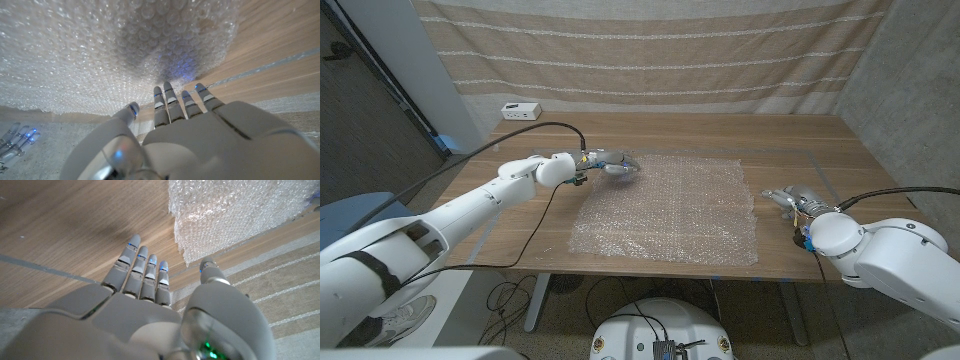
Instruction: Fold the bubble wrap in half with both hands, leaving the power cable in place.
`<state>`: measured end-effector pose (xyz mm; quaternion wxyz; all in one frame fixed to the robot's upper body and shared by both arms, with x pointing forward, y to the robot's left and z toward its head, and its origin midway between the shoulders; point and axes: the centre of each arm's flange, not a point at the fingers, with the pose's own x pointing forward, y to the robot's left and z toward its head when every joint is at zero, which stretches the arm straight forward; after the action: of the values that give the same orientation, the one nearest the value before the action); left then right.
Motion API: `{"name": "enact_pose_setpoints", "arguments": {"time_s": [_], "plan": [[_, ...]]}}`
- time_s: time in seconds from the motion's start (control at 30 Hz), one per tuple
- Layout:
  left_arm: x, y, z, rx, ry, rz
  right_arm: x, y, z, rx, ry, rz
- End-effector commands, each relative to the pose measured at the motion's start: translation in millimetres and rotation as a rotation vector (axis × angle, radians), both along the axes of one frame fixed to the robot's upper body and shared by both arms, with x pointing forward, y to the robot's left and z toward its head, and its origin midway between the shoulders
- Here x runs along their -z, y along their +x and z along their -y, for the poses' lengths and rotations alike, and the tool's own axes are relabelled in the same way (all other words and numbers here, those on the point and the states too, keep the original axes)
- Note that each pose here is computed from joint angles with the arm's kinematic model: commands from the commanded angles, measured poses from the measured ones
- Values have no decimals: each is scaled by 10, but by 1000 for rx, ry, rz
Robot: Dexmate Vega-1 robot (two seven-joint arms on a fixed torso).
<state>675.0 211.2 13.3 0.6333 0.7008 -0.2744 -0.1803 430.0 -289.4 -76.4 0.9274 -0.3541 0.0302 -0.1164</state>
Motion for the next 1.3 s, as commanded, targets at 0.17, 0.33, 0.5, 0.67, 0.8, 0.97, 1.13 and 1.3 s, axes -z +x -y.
{"name": "enact_pose_setpoints", "arguments": {"time_s": [0.17, 0.33, 0.5, 0.67, 0.8, 0.97, 1.13, 1.3], "plan": [[-15, 46, 85, -56, 26, -27, -4, -127, 65, 13, -14, -191], [-21, 45, 131, -68, 33, -37, -15, -136, 69, 12, -13, -238], [-15, 33, 182, -72, 33, -41, -28, -150, 65, 2, -18, -282], [-24, 24, 225, -67, 35, -39, -19, -147, 73, -36, 0, -317], [-36, 10, 248, -55, 33, -35, -23, -157, 60, -64, -3, -343], [-34, -10, 270, -42, 31, -38, -31, -160, 29, -79, -17, -399], [-31, -24, 288, -39, 32, -37, -30, -148, 2, -66, -34, -458], [-32, -31, 295, -38, 30, -34, -17, -129, 10, -59, -27, -506]]}}
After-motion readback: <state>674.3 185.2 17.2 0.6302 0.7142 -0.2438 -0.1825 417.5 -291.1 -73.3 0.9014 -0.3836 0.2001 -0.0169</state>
